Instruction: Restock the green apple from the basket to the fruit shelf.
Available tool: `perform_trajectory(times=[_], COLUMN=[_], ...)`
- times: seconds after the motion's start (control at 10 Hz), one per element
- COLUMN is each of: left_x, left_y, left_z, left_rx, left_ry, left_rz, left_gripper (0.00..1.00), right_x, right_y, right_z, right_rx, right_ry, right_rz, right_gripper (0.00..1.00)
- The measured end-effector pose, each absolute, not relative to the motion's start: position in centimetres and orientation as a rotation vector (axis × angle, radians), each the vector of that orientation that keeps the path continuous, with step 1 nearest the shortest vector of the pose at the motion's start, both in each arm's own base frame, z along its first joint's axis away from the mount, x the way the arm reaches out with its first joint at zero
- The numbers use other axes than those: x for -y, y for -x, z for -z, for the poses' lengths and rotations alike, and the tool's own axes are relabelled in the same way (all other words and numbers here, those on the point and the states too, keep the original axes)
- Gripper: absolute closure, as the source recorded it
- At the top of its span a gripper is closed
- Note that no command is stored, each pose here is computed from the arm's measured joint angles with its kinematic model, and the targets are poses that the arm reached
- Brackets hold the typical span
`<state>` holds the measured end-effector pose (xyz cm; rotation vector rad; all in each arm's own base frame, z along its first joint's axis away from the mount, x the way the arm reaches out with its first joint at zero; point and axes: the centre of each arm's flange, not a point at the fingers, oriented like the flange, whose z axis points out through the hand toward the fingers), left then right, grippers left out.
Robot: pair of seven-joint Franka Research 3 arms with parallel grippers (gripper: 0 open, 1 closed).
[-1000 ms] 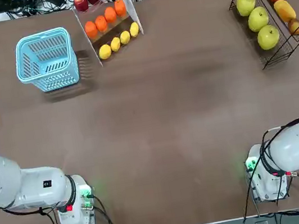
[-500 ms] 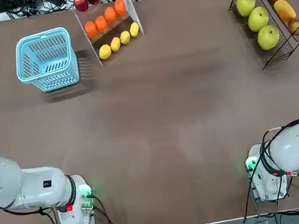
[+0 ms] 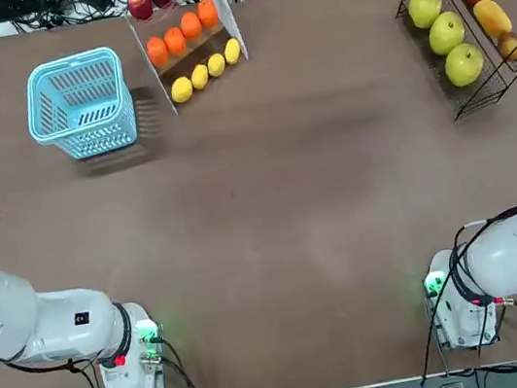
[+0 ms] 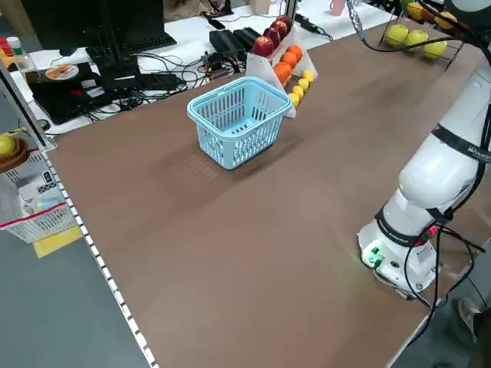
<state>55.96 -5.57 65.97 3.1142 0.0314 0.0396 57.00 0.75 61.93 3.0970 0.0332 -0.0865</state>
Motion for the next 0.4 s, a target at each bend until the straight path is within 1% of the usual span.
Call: perform_trajectory(times=[0.4], left_x=[5.58], left_y=[-55.96], left_z=[-65.97], left_rx=[-0.031], left_ry=[-3.114], left_rz=[-0.04], left_gripper=[0.0], right_x=[-0.57], right_y=[-57.02], right_z=[-61.93], right_rx=[-0.023], right_ry=[-3.097], right_rz=[0.084], right_gripper=[0.0])
